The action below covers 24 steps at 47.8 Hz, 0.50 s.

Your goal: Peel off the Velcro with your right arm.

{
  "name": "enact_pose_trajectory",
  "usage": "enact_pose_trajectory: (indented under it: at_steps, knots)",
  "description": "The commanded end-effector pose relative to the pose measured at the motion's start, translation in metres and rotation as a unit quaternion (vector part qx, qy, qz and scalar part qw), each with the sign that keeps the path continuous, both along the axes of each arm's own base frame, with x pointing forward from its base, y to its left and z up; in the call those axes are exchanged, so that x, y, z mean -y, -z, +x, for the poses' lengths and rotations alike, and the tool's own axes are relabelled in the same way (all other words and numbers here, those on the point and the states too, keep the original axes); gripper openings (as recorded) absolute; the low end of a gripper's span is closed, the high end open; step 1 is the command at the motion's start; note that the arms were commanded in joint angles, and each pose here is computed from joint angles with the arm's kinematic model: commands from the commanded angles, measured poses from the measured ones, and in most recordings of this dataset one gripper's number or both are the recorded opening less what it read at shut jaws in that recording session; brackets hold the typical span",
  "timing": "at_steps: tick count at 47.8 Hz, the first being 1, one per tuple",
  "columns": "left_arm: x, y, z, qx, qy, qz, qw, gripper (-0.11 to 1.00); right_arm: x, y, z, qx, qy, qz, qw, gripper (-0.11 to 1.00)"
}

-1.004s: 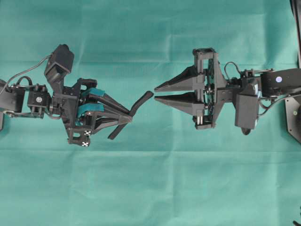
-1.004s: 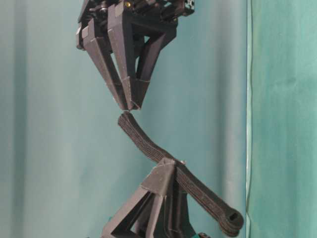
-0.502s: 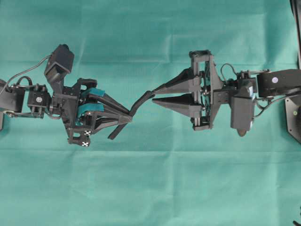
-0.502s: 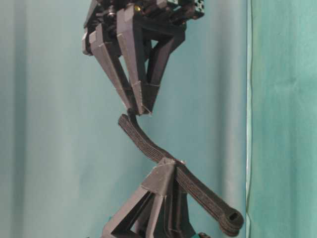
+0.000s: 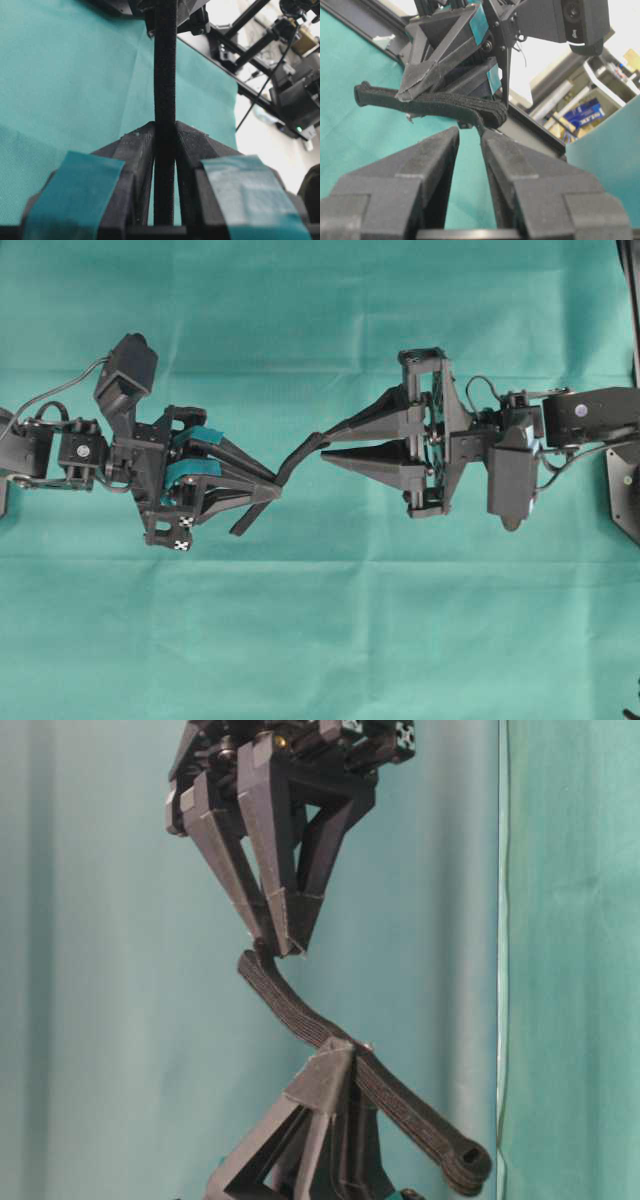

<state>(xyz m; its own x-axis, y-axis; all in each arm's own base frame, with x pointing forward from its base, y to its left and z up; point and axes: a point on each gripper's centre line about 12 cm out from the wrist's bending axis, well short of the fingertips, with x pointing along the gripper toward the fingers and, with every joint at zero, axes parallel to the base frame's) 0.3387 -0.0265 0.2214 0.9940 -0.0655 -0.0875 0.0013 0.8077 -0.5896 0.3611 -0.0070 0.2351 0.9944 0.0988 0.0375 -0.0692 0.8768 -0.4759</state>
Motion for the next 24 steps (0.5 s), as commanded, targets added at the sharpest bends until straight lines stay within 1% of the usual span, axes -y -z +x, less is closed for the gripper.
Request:
enact_pose_trajectory:
  at_steps: [1,7,24]
  knots:
    - [-0.0007,-0.0105,0.0028,0.017,-0.001,0.001,0.9999,0.1,-0.0017,-0.0128,0.0043,0.02,-0.005,-0.004,0.9998,0.01]
    - [-0.0013,-0.01,0.0026,0.016,-0.002,0.001,0.9999,0.1,-0.0056,-0.0141,0.005,0.022,-0.014,-0.009,0.9996,0.01]
    - [-0.0029,-0.01,0.0022,0.016,-0.004,0.0,0.9999,0.1,-0.0074,-0.0124,0.0037,0.019,-0.016,-0.009,0.9996,0.01]
